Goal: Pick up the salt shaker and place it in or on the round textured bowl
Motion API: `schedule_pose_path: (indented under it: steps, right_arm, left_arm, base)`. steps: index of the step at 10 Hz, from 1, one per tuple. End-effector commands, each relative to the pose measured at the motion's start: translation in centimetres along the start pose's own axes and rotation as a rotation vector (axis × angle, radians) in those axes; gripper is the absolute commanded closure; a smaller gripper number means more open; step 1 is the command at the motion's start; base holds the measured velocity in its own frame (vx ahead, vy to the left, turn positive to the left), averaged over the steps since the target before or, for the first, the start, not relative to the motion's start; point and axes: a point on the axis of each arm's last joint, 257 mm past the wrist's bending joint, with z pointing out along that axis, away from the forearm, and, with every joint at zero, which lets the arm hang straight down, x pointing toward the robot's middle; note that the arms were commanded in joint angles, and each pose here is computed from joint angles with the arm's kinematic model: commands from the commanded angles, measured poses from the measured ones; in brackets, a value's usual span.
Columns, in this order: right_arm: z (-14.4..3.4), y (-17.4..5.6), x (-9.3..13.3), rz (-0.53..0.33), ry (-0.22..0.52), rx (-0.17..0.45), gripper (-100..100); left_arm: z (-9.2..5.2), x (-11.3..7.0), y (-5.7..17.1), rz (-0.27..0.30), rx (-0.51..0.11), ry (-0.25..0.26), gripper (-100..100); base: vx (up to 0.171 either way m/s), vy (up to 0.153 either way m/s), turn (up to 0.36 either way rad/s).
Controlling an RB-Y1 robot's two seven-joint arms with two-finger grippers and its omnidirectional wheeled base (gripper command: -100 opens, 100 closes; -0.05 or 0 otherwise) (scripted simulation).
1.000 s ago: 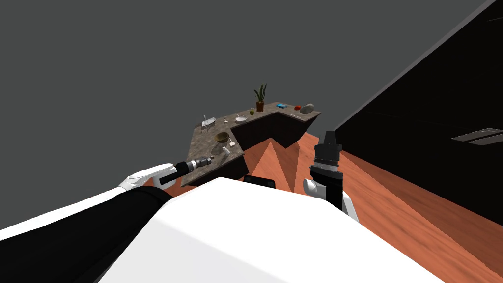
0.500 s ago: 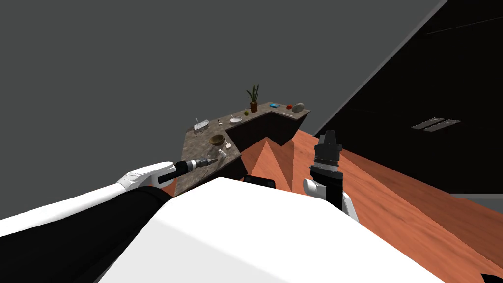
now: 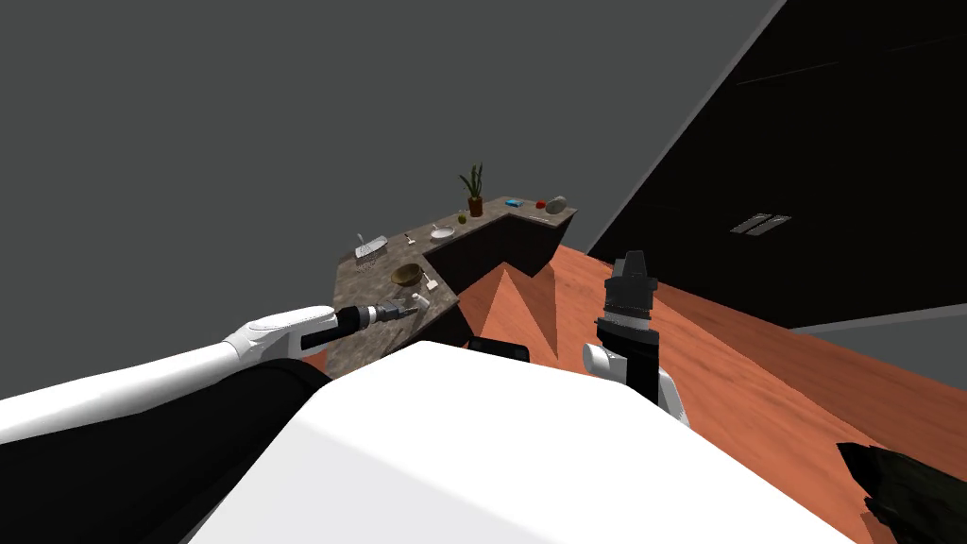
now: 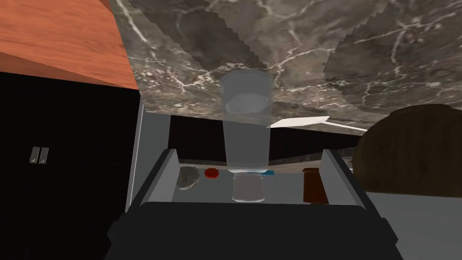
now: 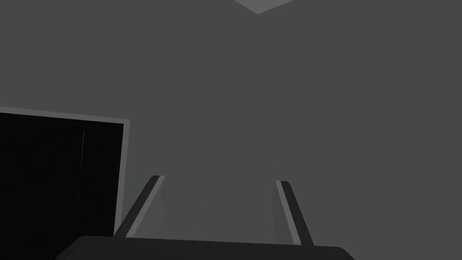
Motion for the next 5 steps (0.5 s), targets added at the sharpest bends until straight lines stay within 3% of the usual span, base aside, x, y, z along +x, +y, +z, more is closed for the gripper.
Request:
schedule_pose_path:
  steps: [1,5]
  right_arm:
    - [0.00,0.00,0.00,0.000,0.000,0.000,0]
    - [0.00,0.00,0.00,0.000,0.000,0.000,0]
  left_arm:
    - [-0.06,0.29,-0.11,0.039,0.012,0.029,-100]
    - [-0.20,0.92,-0.36,0.125,0.041,0.092,-100]
  base:
    - [-0.001,0.042,-0.258]
    - [-0.013,0.036,-0.219]
